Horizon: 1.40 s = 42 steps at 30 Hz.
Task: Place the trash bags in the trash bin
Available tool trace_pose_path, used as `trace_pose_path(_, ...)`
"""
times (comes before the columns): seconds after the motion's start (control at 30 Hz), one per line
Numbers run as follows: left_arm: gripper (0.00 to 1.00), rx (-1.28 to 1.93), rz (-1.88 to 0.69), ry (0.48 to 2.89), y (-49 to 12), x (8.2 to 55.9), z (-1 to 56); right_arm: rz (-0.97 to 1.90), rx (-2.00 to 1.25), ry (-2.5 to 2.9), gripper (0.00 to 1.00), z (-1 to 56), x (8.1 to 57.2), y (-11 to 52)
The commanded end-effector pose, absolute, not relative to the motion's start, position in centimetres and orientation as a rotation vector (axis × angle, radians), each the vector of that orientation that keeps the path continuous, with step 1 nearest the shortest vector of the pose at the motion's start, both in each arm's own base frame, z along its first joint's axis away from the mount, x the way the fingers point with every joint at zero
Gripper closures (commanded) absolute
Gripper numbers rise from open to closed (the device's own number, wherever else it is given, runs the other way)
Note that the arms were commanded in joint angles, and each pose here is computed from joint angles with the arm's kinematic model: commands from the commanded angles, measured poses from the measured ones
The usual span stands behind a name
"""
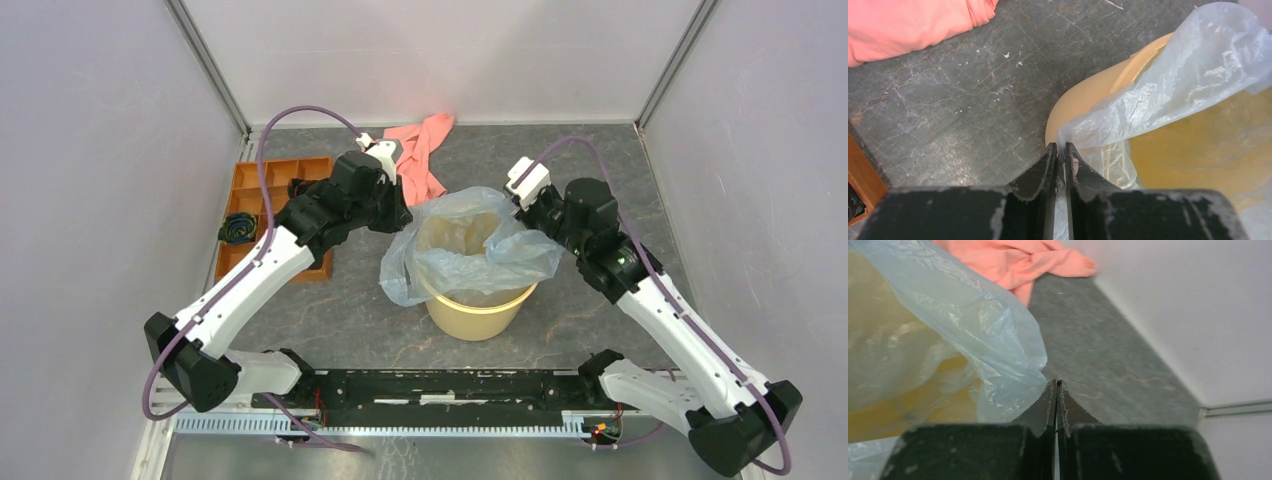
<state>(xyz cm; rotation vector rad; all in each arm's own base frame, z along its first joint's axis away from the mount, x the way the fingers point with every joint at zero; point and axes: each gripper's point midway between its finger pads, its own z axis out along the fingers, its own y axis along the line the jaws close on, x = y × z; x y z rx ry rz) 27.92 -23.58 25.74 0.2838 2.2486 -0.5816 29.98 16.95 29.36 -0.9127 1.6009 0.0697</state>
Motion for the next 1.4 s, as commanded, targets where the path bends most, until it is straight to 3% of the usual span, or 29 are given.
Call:
trace_pose_path(0.0, 0.84, 0.196, -0.613, 2.216, -24.4, 29.5, 27.3, 0.47, -0.83, 1.575, 1.0, 32.5, 29.8, 19.1)
trace_pose_path(0.27, 0.88, 0.162, -0.685, 2.23, -25.7, 30.8, 26.6, 0.719, -0.581, 1.764, 1.0, 28.6, 32.9, 16.6)
trace_pose_path(0.43, 0.94, 0.111, -0.685, 2.276, -24.9, 31.5, 24.7, 0.722, -0.516, 1.832, 0.99, 26.2, 33.8, 15.2)
trace_pose_path(0.63, 0.97, 0.061, -0.793, 2.352, -24.6, 30.3, 20.5, 0.866, -0.416, 1.901, 0.89, 22.0, 33.0, 15.1)
trace_pose_path(0.73, 0.97, 0.048, -0.849, 2.383, -24.7, 29.0, 18.6, 0.876, -0.414, 1.958, 0.8, 20.0, 32.2, 15.0)
trace_pose_path(0.87, 0.97, 0.029, -0.982, 2.403, -25.5, 26.9, 17.2, 0.791, -0.326, 2.03, 0.58, 19.3, 31.8, 13.5)
trace_pose_path(1.13, 0.96, -0.006, -1.126, 2.387, -25.6, 24.3, 17.2, 0.22, -0.166, 2.102, 0.23, 24.9, 30.8, 5.3)
trace_pose_path(1.27, 0.93, 0.005, -1.131, 2.376, -25.3, 23.7, 17.7, 0.01, -0.081, 2.01, 0.15, 29.7, 29.2, 1.8)
trace_pose_path(1.37, 0.92, 0.018, -1.101, 2.385, -25.0, 23.7, 17.5, 0.007, -0.107, 1.921, 0.14, 34.1, 28.3, 1.9)
